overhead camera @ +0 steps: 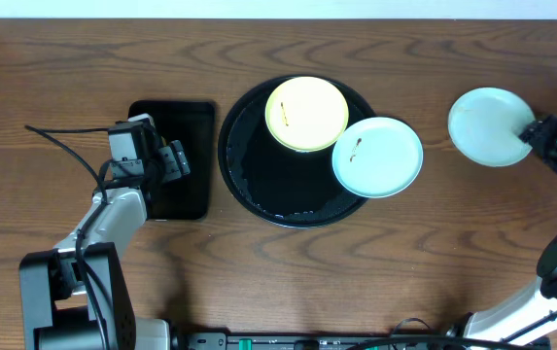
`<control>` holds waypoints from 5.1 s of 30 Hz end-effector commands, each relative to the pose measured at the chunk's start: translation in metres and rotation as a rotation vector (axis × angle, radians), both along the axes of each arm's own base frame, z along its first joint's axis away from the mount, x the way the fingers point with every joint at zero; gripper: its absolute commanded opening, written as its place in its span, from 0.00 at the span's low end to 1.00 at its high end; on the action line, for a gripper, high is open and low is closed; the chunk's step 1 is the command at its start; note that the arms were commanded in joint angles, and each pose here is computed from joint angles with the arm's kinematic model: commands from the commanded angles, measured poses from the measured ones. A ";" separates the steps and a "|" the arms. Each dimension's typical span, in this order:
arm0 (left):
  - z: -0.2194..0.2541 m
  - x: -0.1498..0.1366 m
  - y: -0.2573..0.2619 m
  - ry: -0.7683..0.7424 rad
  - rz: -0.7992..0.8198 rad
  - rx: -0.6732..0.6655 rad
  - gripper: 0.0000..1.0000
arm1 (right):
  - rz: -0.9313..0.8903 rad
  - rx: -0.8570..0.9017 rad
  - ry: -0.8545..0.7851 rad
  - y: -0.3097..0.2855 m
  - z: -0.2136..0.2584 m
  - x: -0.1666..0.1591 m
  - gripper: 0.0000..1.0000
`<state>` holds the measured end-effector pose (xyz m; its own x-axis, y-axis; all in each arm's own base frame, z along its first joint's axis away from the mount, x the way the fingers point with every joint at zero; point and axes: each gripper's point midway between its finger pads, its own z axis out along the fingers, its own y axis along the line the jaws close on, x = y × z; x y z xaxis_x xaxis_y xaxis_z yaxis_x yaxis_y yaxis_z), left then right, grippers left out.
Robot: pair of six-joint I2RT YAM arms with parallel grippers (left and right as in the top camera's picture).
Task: Clean dirty plates on tray and stack at the side
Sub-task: 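Set the light-blue plate down on the table at the right side, then release the plate and move the right gripper back toward the round tray, then grasp the rim of the second light-blue plate with the right gripper, then lower the left gripper onto the sponge in the black tray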
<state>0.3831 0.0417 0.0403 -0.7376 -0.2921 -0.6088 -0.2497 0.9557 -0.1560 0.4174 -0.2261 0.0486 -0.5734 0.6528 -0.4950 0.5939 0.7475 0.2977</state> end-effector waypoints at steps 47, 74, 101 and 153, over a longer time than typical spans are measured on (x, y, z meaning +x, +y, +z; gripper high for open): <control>0.002 0.001 0.002 -0.004 0.002 0.009 0.86 | 0.587 0.030 0.293 0.248 0.023 -0.054 0.42; 0.002 0.001 0.002 -0.004 0.002 0.009 0.86 | 0.551 0.059 0.120 0.259 0.037 -0.029 0.01; 0.002 0.001 0.000 -0.006 0.014 -0.009 0.86 | 0.692 -0.459 0.062 0.342 0.086 -0.052 0.01; 0.050 -0.003 0.016 -0.086 0.093 0.076 0.63 | 0.705 -0.444 0.067 0.344 0.084 -0.054 0.01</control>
<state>0.3729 0.0541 0.0843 -0.6476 -0.3770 -0.6621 -0.3673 0.9158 -0.1622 0.3595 0.1165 0.1283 -0.8183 -0.1396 -0.5575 -0.0697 0.9870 -0.1448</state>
